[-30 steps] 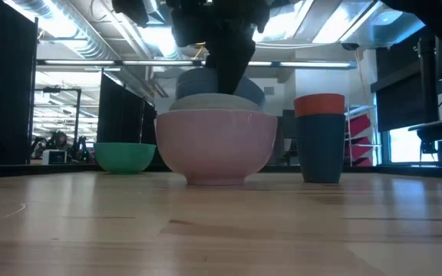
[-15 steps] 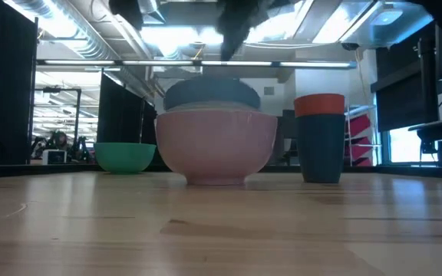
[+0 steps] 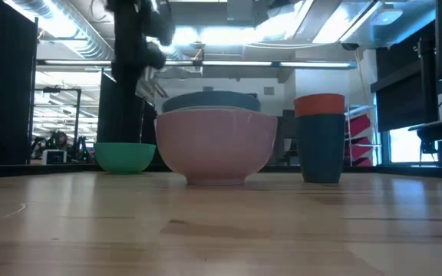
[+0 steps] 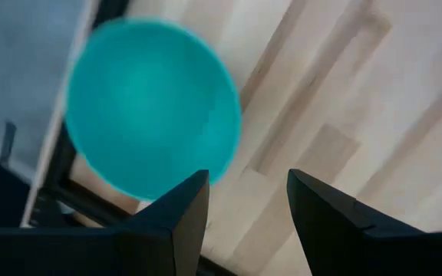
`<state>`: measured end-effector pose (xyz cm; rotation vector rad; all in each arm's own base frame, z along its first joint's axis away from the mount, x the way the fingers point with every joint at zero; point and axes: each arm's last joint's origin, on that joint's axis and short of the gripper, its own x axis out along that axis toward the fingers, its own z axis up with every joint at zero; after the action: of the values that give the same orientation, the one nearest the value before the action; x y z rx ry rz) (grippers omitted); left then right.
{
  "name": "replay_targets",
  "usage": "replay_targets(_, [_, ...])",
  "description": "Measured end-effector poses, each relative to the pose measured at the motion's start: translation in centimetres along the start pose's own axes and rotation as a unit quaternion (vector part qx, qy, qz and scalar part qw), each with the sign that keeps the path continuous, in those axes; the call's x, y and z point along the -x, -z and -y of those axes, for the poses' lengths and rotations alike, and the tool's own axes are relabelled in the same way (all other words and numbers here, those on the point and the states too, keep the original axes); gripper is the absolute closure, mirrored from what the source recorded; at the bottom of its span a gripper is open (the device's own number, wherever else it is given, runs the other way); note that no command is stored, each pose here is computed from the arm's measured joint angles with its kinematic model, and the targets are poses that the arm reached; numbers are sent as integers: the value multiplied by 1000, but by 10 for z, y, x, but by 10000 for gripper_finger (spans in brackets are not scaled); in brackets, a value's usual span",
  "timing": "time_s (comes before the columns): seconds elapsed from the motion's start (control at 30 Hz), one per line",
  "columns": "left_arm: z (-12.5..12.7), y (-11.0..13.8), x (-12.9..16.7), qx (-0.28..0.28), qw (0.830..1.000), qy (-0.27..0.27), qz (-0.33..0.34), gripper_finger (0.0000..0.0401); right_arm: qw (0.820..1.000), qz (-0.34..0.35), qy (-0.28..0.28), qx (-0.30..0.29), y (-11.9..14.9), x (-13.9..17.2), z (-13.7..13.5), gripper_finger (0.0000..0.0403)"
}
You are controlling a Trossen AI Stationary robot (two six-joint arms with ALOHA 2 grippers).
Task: Nest bowls inside each other
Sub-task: Stack the green bowl on top of the blue bowl
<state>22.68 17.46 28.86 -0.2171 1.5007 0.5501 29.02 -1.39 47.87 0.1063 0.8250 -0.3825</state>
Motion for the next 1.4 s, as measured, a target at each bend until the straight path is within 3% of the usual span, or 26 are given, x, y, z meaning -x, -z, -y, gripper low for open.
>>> replay_targets(0.13, [-1,-4,-36,7,1000,3,-26,239,1000,-20,17,-3,4,0,2,148])
replay_targets(0.73, [1,-5,-89,-23,999,21,-24,243,999,-28,42,1,6,-2,3,148])
replay_targets(0.83, [2,-3,-93,-38,999,22,-29,284,999,-28,42,1,6,-2,3,148])
replay_targets(0.93, [0,-4,-93,-54,998,20,-21,372,998,-29,47,0,6,-2,3,148])
replay_targets(1.03, [-2,-6,-93,-71,997,12,-9,396,998,-35,50,-1,8,-2,4,148])
replay_targets(1.17, [3,-12,-71,-102,995,2,-12,399,997,-52,50,-14,20,-3,-5,148])
replay_targets(1.4, [62,-25,22,-205,977,9,61,400,994,-99,20,-31,82,-1,-38,148])
